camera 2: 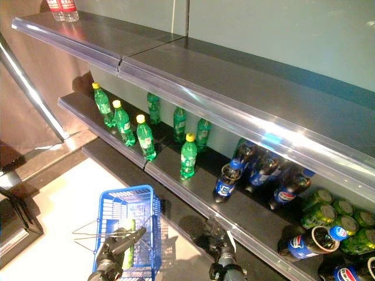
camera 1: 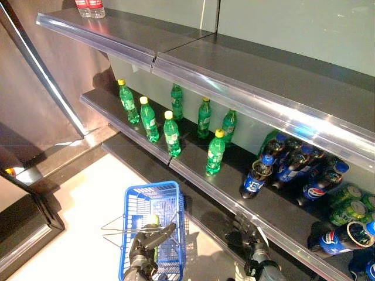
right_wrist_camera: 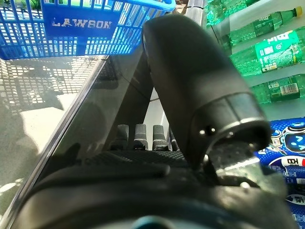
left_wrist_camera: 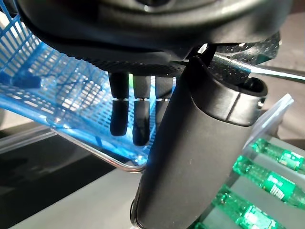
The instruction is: Pick up the drink and place into the basket.
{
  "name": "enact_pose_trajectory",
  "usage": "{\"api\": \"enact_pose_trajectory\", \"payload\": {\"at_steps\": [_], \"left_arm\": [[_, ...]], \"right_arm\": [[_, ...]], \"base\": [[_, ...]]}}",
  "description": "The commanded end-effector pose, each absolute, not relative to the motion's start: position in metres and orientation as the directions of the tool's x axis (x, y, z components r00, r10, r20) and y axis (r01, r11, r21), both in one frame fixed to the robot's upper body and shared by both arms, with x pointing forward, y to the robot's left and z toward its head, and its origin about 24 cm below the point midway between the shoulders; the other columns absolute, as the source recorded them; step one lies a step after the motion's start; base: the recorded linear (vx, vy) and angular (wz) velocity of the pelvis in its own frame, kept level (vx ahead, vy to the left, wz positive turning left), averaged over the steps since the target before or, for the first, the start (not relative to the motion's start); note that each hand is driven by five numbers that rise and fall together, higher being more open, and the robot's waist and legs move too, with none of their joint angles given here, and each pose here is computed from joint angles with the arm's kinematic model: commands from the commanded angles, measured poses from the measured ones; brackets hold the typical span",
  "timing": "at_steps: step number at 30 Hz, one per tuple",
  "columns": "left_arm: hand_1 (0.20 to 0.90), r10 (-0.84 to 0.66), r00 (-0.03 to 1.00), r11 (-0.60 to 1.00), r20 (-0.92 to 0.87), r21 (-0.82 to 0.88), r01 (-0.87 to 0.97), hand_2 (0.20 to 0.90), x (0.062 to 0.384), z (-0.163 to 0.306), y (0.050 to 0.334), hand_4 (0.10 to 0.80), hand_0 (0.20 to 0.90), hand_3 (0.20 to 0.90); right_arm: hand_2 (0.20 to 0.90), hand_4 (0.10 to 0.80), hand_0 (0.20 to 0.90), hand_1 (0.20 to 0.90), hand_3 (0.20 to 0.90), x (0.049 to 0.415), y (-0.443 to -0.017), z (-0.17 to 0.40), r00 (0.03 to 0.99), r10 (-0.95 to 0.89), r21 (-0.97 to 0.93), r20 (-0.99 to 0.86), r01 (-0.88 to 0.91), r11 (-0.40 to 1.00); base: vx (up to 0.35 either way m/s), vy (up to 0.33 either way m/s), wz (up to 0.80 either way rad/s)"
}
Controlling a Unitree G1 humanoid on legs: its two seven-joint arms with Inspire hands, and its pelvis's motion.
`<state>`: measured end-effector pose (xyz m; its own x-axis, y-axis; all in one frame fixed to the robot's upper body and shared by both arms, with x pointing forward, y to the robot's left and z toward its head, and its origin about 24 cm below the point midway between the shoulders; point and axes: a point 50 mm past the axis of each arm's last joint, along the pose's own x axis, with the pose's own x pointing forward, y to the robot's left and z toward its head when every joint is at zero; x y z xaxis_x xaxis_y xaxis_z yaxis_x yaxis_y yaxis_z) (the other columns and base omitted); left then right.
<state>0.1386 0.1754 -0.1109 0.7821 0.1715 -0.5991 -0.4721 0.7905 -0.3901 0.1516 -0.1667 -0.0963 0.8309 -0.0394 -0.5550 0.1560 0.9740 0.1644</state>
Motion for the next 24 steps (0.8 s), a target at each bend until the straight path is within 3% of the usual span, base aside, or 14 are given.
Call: {"api": "enact_pose_trajectory", "payload": {"at_steps": [1, 24], "left_arm": [[0.300, 0.147, 0.980, 0.873, -0.136, -0.447, -0.193, 0.300, 0.2015, -0.0396, 0.1798, 0.100, 0.300, 0.200], [0.300, 0.159, 0.981, 0.864, -0.112, -0.466, -0.193, 0.300, 0.2011, -0.0361, 0.1829, 0.100, 0.300, 0.200]], "right_arm": [[0.900, 0.800, 0.900, 0.900, 0.900, 0.1816, -0.1609, -0.0717, 0.915, -0.021, 0.209, -0.402, 0.114, 0.971], [0.900, 0.800, 0.900, 0.900, 0.900, 0.1793, -0.1601, -0.0725, 0.910, -0.018, 0.208, -0.414, 0.114, 0.971]], "base": [[0.000, 0.000, 0.00], [0.000, 0.000, 0.00]]}}
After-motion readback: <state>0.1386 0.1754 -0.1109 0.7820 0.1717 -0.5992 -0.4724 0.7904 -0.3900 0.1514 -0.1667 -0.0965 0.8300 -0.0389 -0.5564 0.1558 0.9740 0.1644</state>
